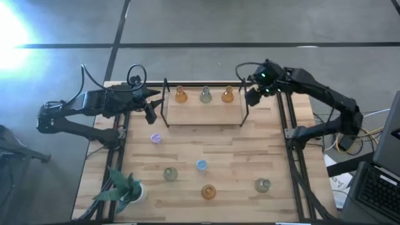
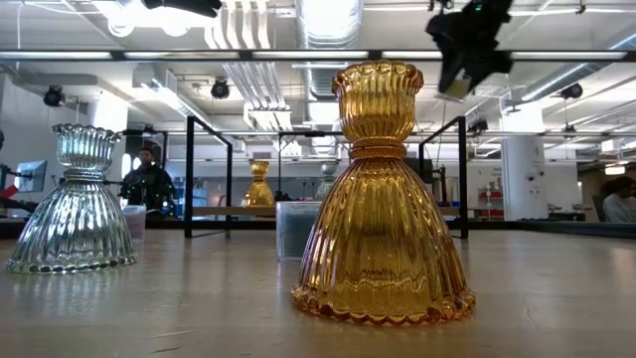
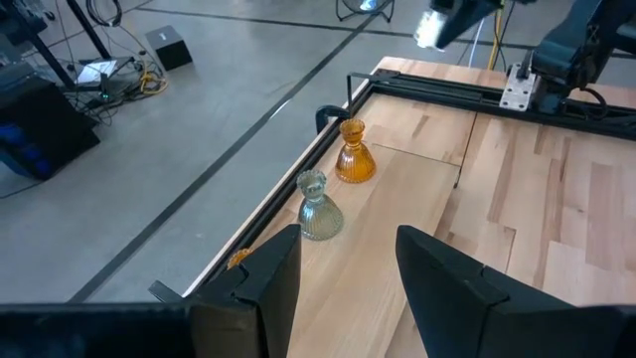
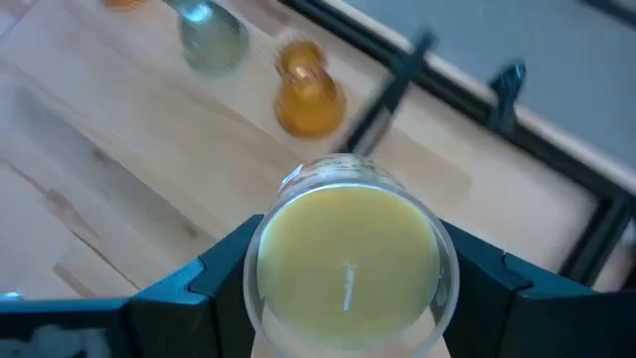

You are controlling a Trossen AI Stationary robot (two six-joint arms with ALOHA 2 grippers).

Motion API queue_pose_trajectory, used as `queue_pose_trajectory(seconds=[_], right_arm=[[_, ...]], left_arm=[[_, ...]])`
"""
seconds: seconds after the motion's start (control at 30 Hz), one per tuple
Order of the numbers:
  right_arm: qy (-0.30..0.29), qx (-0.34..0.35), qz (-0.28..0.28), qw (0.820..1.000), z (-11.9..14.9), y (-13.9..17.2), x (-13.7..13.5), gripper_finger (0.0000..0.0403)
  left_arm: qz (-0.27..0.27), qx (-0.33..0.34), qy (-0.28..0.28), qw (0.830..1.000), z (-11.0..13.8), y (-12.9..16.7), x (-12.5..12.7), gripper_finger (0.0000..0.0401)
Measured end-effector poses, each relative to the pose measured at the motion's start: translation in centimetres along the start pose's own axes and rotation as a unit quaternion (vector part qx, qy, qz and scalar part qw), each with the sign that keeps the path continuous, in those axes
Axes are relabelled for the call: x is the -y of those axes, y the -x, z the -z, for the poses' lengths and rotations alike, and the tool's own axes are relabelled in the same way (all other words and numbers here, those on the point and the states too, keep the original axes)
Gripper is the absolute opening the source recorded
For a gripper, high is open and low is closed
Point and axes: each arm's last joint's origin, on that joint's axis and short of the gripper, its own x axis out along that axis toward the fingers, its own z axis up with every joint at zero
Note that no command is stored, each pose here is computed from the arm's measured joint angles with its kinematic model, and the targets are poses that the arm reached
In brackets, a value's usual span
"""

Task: Pick & Place candle stick holders
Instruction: Put the light yellow candle on the shelf

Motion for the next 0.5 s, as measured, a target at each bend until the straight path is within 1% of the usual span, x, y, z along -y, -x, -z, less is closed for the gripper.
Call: queue_pose_trajectory(seconds=[0.13, 0.27, 0.4, 0.5], right_arm=[[0.049, -0.003, -0.004, 0.999, -3.0, -1.1, -1.4, 0.0219], [0.091, -0.018, -0.029, 0.995, -5.6, -2.8, -2.9, 0.0219], [0.121, -0.047, -0.03, 0.991, -7.3, -5.0, -4.0, 0.0219], [0.141, -0.078, -0.023, 0.987, -8.0, -6.7, -4.6, 0.0219]], left_arm=[[0.0, 0.0, 0.002, 1.0, 0.0, 0.0, 0.0, 0.0172], [0.0, 0.0, 0.005, 1.0, 0.0, 0.0, 0.0, 0.0172], [0.0, 0.0, 0.005, 1.0, 0.0, 0.0, 0.0, 0.0172], [0.0, 0.0, 0.005, 1.0, 0.0, 0.0, 0.0, 0.0172]])
